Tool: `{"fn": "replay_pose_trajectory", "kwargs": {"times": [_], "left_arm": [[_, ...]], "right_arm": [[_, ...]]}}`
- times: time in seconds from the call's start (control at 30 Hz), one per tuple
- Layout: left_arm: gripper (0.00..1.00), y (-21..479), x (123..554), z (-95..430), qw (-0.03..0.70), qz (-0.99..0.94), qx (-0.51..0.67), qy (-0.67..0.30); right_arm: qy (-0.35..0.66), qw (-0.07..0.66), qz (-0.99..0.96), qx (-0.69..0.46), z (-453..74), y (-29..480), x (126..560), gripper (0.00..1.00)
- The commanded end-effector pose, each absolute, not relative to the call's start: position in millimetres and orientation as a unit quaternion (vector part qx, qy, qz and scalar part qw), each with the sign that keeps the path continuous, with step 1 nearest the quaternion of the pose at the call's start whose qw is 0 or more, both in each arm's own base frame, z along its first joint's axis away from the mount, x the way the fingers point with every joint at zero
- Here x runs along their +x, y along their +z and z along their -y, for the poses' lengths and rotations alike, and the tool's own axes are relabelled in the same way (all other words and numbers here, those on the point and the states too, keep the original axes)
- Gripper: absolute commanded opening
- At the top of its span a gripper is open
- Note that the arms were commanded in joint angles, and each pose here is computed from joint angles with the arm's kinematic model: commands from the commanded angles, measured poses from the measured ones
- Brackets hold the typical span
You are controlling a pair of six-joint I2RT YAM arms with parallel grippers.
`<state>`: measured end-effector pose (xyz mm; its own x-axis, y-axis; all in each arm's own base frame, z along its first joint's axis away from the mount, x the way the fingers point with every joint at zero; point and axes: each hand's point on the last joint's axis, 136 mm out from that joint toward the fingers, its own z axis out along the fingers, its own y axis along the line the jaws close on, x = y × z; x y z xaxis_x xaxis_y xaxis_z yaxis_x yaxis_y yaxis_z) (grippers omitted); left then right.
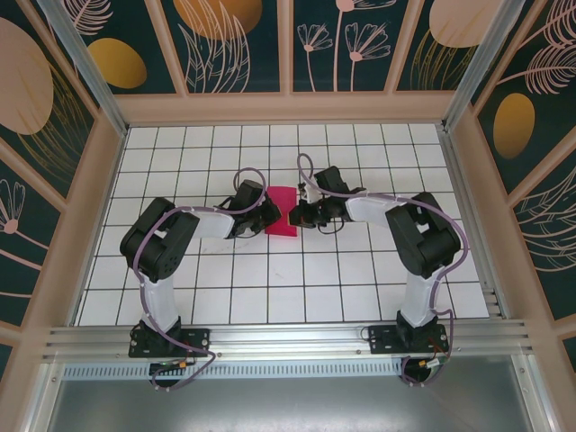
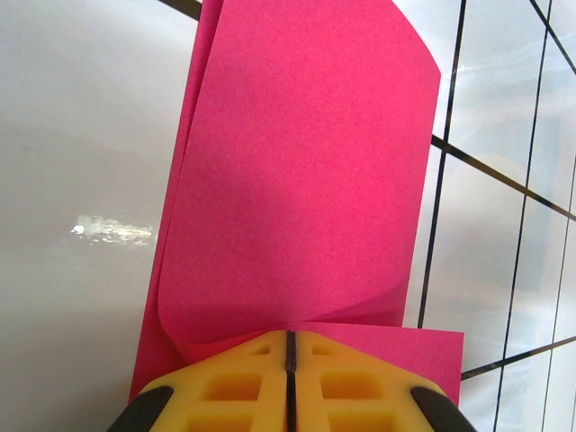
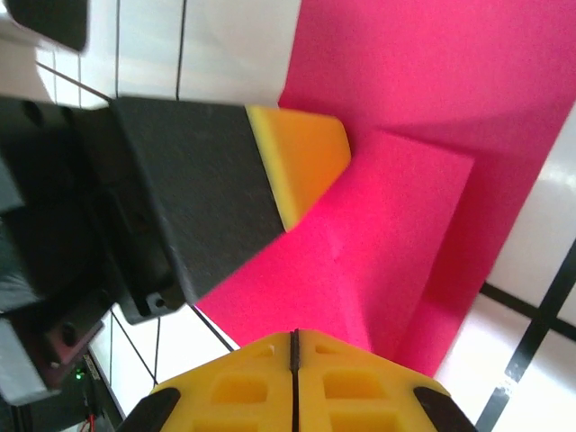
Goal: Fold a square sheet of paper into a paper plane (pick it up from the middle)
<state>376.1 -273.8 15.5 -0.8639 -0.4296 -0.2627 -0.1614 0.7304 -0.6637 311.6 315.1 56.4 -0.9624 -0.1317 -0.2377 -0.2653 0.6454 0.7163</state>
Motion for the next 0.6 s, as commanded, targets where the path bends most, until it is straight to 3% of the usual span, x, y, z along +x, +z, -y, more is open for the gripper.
{"fn": "replay_pose_trajectory", "kwargs": {"times": [0.0,0.57], "left_arm": [[0.11,-14,360,256,0.175,-0.924,-0.181,-0.287],[0.11,-21,355,253,0.167,-0.925,-0.190,-0.282]], "right_arm": [[0.399,0.066,-0.906,-0.127,-317,54,295,0.09],[0.348,0.044,-0.929,-0.117,-307,25,291,0.09]]}}
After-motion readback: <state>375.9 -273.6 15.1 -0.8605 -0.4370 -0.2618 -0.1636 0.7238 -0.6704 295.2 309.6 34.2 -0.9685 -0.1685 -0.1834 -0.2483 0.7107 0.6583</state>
